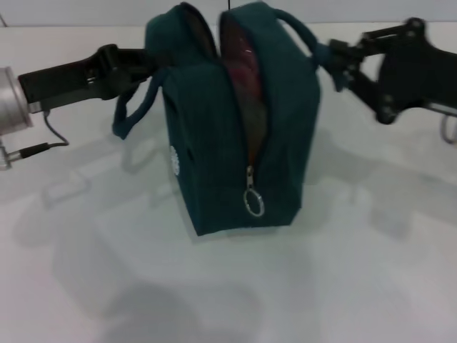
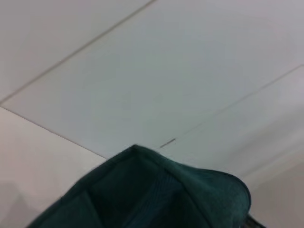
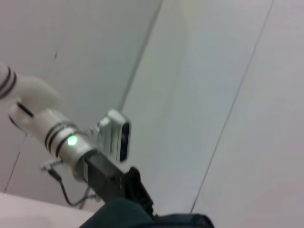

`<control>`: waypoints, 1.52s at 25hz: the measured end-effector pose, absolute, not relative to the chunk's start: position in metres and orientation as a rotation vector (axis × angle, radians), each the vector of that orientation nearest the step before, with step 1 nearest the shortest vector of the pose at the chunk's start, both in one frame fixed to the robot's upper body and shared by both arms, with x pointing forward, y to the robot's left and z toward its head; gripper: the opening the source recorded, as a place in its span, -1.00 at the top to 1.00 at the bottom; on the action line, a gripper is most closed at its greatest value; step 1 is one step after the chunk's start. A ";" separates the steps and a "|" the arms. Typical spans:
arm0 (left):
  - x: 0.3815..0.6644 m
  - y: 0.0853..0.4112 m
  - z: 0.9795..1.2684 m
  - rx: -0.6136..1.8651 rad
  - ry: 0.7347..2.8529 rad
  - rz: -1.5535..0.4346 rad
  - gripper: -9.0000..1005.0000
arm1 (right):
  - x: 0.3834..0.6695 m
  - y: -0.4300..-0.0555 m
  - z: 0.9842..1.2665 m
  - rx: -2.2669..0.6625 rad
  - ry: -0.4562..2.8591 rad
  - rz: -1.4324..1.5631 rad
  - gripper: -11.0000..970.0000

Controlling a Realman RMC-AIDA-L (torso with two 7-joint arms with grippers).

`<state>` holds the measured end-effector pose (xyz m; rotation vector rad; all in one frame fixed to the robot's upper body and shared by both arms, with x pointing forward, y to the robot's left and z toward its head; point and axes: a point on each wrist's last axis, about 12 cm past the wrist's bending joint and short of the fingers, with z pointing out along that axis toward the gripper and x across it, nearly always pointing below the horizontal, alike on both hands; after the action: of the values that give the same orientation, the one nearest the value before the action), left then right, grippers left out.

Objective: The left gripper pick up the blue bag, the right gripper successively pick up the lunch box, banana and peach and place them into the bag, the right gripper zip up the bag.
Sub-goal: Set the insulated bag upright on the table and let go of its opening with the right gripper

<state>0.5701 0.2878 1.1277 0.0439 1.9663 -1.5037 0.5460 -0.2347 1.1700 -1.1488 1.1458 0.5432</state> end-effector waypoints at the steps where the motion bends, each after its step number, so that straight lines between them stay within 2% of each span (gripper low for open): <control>1: 0.571 0.284 1.128 0.054 1.964 -1.511 0.86 | 0.542 -0.244 1.172 -1.136 1.139 0.544 0.86; 5: 0.573 0.273 1.126 0.093 1.960 -1.525 0.86 | 0.531 -0.270 1.173 -1.087 1.124 0.565 0.86; 9: 0.570 0.264 1.118 0.114 1.956 -1.542 0.86 | 0.528 -0.281 1.167 -1.051 1.150 0.577 0.87; 25: 0.547 0.280 1.090 0.038 1.974 -1.493 0.86 | 0.528 -0.257 1.142 -1.127 1.195 0.726 0.87; 33: 0.536 0.279 1.081 -0.004 1.982 -1.538 0.86 | 0.516 -0.266 1.133 -1.107 1.178 0.766 0.86; 38: 0.532 0.277 1.077 -0.020 1.983 -1.557 0.86 | 0.512 -0.272 1.128 -1.080 1.183 0.757 0.70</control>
<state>0.5324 0.2772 1.0769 -0.0202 1.9833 -1.5570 0.5124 -0.2724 1.1278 -1.0797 1.1828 0.7574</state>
